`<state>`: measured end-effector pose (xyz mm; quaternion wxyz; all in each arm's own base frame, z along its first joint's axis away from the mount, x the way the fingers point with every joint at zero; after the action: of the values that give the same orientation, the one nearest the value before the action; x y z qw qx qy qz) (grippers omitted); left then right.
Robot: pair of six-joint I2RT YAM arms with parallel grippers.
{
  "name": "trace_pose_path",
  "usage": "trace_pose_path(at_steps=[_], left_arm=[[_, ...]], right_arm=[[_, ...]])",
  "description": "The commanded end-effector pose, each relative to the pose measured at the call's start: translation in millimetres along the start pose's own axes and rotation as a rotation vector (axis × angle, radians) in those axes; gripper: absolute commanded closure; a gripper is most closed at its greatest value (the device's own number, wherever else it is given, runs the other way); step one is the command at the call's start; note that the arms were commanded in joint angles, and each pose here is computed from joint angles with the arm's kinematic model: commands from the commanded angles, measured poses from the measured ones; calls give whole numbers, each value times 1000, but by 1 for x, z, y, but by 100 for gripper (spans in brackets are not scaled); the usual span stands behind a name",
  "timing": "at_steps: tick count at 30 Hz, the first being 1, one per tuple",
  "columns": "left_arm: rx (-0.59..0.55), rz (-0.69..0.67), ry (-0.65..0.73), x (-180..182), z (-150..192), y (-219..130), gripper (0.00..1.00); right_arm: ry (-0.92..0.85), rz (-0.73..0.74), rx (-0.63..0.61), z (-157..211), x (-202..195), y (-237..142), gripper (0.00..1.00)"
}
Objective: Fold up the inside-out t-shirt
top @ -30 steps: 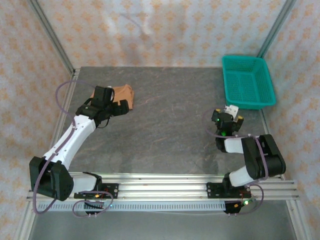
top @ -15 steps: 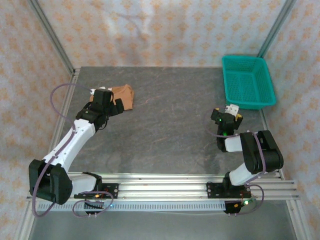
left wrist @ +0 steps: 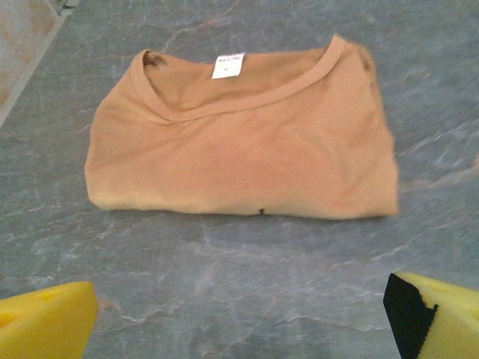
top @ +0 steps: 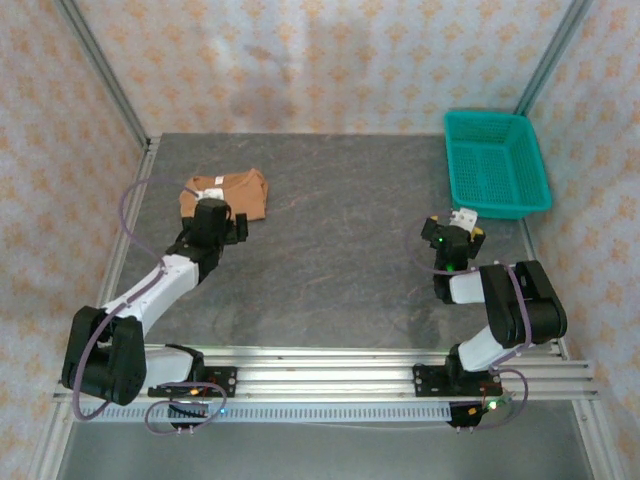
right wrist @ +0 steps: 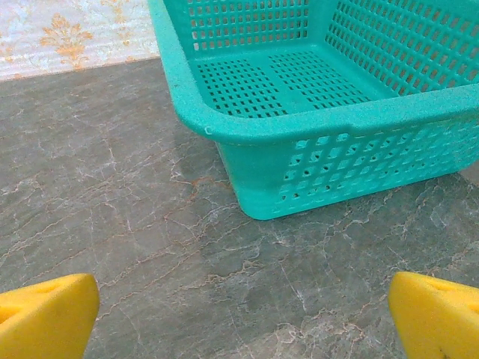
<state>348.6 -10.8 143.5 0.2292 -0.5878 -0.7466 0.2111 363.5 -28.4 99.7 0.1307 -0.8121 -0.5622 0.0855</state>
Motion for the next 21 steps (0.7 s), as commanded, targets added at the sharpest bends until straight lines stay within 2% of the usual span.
trace_pose_path(at_steps=[1, 3, 8, 13, 21], left_arm=[[-151, -33, 115, 5, 1, 5, 0], [-245, -11, 144, 3, 8, 7, 0], [-305, 14, 64, 6, 4, 19, 0], [-261, -46, -21, 22, 17, 44, 0], [-245, -59, -36, 26, 17, 48, 0]], right_arm=[[11, -5, -12, -5, 2, 3, 1], [11, -5, -12, -5, 2, 3, 1], [11, -5, -13, -6, 1, 3, 1], [11, -4, -13, -6, 1, 3, 1], [10, -4, -11, -5, 1, 3, 1]])
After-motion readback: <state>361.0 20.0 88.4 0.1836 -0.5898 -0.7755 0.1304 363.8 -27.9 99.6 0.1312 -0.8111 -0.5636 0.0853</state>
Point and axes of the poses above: each hand's point on the last joint's axis, 136 mm out from that joint toward the fingers, its own y axis out along the fingers, its own x axis along the line the jaws close on, z = x × y, the point moved 2 cm from there along -y, back along the fingers
